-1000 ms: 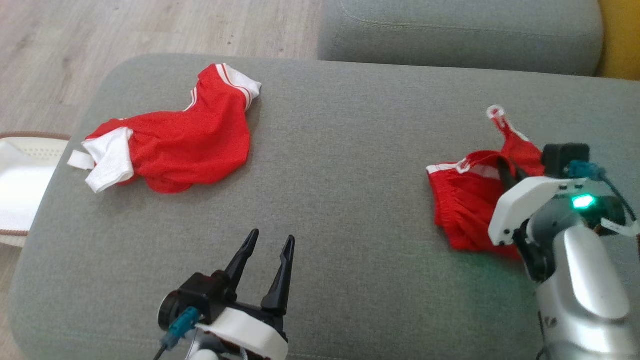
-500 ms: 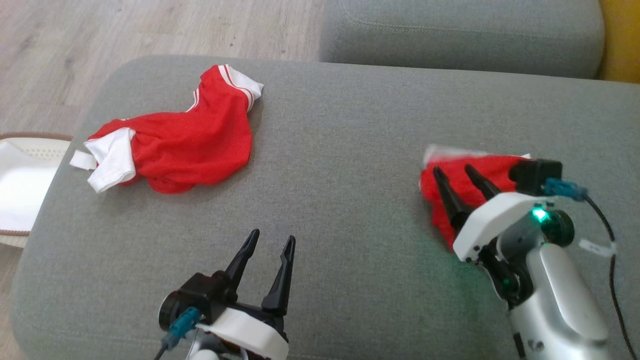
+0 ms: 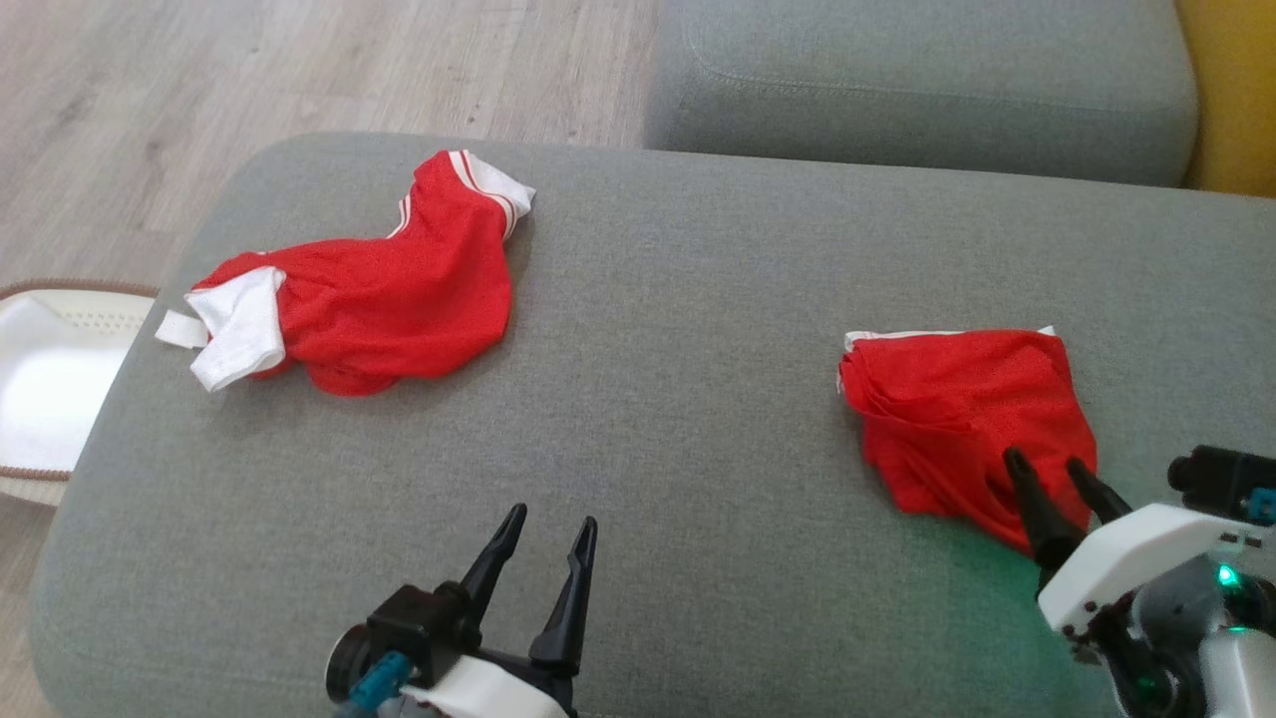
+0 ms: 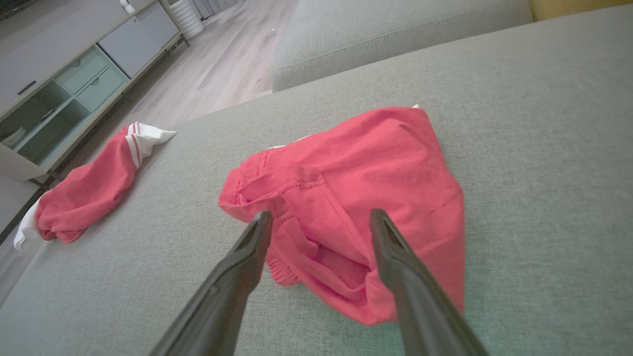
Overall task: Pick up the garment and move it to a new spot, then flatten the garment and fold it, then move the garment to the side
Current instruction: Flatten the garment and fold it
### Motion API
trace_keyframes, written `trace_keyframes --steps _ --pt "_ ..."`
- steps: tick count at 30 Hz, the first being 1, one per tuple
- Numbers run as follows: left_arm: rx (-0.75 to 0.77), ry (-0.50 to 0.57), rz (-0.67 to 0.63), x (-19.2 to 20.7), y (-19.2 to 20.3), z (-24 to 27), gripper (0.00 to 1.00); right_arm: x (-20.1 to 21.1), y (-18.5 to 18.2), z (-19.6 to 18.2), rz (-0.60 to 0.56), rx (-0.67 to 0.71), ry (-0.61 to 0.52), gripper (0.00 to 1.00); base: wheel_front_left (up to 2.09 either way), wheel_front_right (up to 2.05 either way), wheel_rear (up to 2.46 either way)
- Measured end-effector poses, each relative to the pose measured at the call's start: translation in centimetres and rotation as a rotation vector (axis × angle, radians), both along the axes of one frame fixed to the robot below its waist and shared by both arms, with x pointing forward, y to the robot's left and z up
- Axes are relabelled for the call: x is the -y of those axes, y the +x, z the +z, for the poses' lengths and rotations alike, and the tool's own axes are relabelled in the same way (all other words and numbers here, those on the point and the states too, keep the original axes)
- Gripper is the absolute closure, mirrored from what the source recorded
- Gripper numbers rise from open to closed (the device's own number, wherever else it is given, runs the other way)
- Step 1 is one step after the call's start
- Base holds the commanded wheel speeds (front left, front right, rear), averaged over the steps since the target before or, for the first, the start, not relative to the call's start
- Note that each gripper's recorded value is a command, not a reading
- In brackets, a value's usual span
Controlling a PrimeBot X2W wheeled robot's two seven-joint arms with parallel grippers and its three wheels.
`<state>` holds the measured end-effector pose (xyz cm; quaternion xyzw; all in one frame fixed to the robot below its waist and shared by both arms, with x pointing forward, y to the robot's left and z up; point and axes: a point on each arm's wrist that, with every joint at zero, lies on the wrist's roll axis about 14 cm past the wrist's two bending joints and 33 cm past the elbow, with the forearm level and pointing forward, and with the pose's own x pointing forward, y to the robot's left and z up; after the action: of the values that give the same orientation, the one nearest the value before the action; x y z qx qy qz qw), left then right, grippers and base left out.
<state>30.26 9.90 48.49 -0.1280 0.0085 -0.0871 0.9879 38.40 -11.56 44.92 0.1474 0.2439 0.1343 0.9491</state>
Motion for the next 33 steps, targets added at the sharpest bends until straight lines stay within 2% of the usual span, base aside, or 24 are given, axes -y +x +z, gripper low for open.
trace_keyframes --steps 1,2,3,6,11,17,19,26,33 --pt "-0.002 0.0 -0.001 0.0 0.0 0.0 0.0 0.1 0.0 -0.1 0.002 -0.013 0.004 0.07 0.0 0.0 0.0" --pt "-0.003 0.0 -0.003 0.1 0.0 -0.1 0.0 0.1 0.1 -0.1 0.002 -0.021 0.013 0.51 0.0 0.0 0.0" --pt "-0.008 -0.001 -0.007 0.2 0.1 -0.2 0.0 0.3 0.5 0.0 0.002 -0.028 0.024 1.0 0.0 0.0 0.0" --pt "-0.015 -0.001 -0.011 0.4 0.1 -0.4 0.0 1.2 1.6 -0.5 -0.018 -0.07 0.042 1.0 0.0 0.0 0.0" --pt "-0.011 0.002 -0.011 0.2 0.7 -0.2 0.0 0.6 3.6 -2.0 0.01 -0.228 0.122 1.0 0.0 0.0 0.0" --pt "-0.024 0.008 0.009 -0.5 0.9 -0.6 0.0 0.8 4.4 -4.6 0.05 -0.392 0.105 1.0 0.0 0.0 0.0" --pt "-0.03 0.009 0.013 -0.6 0.8 -0.7 0.0 0.5 3.8 -5.7 0.076 -0.443 0.08 1.0 0.0 0.0 0.0" --pt "-0.025 0.011 0.016 -0.6 0.8 -0.6 0.0 -3.2 1.7 -5.4 0.197 -0.503 0.164 1.0 0.0 0.0 0.0" --pt "0.004 0.012 -0.001 -0.2 0.8 0.2 0.0 -6.7 -3.8 -5.0 0.317 -0.541 0.264 1.0 0.0 0.0 0.0"
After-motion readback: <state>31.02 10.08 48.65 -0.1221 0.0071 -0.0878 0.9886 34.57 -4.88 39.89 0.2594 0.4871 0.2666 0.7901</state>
